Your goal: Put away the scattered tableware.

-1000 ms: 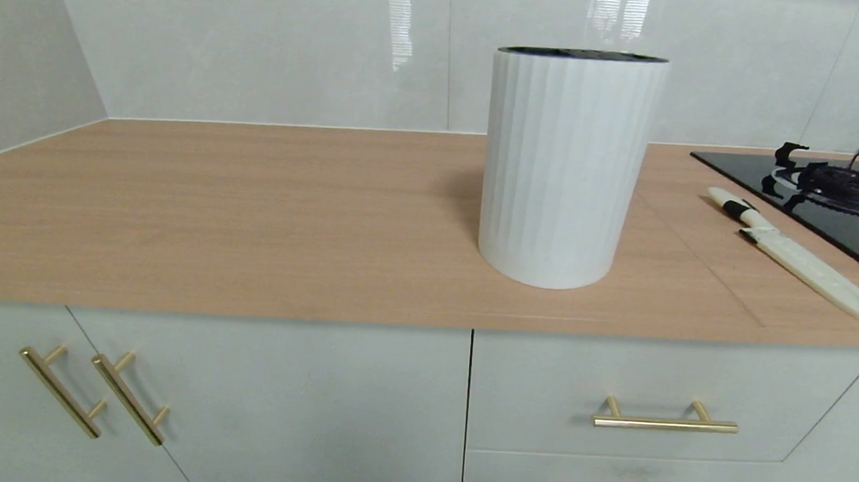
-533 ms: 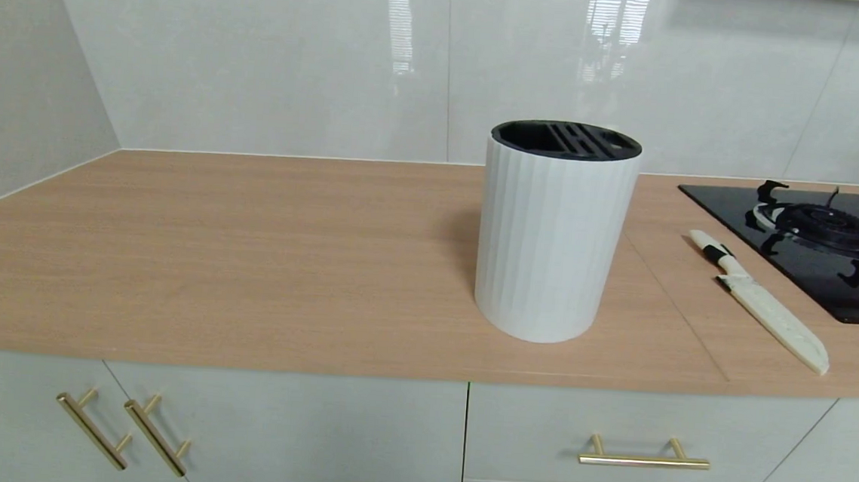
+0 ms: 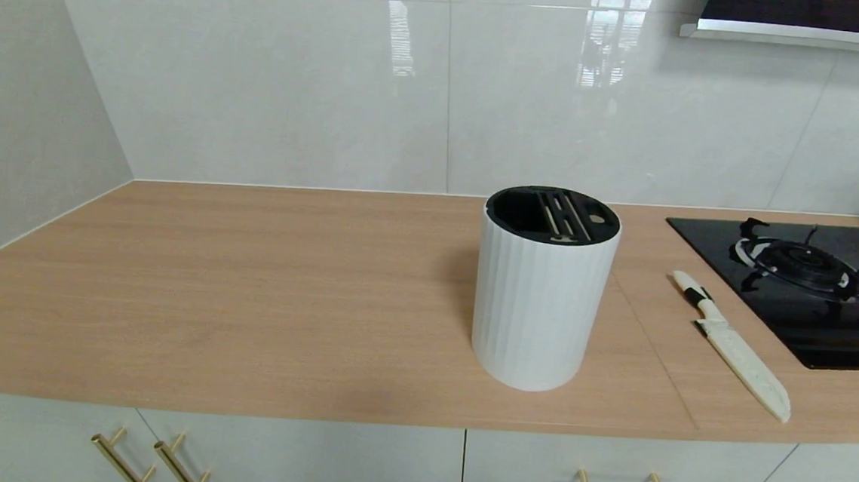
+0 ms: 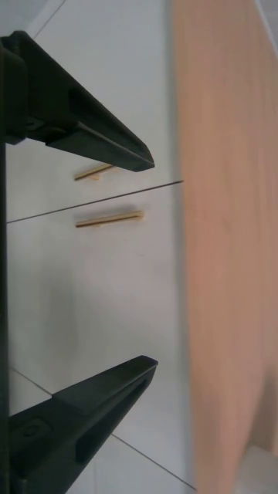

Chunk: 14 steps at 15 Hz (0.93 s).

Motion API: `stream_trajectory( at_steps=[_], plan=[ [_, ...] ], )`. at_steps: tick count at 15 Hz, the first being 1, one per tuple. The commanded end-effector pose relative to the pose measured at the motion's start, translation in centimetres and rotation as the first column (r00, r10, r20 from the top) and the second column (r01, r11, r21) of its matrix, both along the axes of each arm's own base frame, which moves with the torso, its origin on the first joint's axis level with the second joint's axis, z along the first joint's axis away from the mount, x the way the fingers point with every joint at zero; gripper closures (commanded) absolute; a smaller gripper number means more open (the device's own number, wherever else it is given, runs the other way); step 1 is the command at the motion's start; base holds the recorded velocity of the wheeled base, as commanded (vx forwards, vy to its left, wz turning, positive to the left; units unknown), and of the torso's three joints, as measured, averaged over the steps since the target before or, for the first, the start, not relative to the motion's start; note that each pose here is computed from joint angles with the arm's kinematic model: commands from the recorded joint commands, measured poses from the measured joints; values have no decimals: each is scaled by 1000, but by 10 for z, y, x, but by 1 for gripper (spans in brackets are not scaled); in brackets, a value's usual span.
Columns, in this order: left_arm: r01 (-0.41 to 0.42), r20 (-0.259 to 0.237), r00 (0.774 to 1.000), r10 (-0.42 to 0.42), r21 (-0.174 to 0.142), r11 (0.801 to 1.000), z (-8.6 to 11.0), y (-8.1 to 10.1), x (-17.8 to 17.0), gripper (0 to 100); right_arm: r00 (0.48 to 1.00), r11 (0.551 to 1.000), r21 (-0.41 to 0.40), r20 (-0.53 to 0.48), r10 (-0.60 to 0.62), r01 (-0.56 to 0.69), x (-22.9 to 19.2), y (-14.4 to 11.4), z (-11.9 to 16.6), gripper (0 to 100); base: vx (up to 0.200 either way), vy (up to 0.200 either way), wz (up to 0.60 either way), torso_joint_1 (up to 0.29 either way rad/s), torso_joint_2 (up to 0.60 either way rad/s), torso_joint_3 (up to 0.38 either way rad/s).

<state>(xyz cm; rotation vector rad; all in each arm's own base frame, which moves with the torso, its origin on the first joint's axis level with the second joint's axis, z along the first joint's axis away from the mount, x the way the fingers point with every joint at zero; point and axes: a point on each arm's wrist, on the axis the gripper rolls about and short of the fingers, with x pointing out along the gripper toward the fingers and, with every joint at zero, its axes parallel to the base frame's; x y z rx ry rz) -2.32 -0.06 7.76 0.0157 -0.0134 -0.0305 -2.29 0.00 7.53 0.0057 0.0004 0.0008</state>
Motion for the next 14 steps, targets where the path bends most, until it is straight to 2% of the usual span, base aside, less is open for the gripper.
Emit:
stream_trajectory(
  at_steps=[1,14],
  plan=[
    [0,-1,1000,0,0,1000,0,0,0,0,1000,1000,0,-1,1,-1,0,0,0,0,0,0,0,207,-515,-295],
    [0,-1,1000,0,0,1000,0,0,0,0,1000,1000,0,-1,1,-1,0,0,0,0,0,0,0,244,-553,-310]
  ],
)
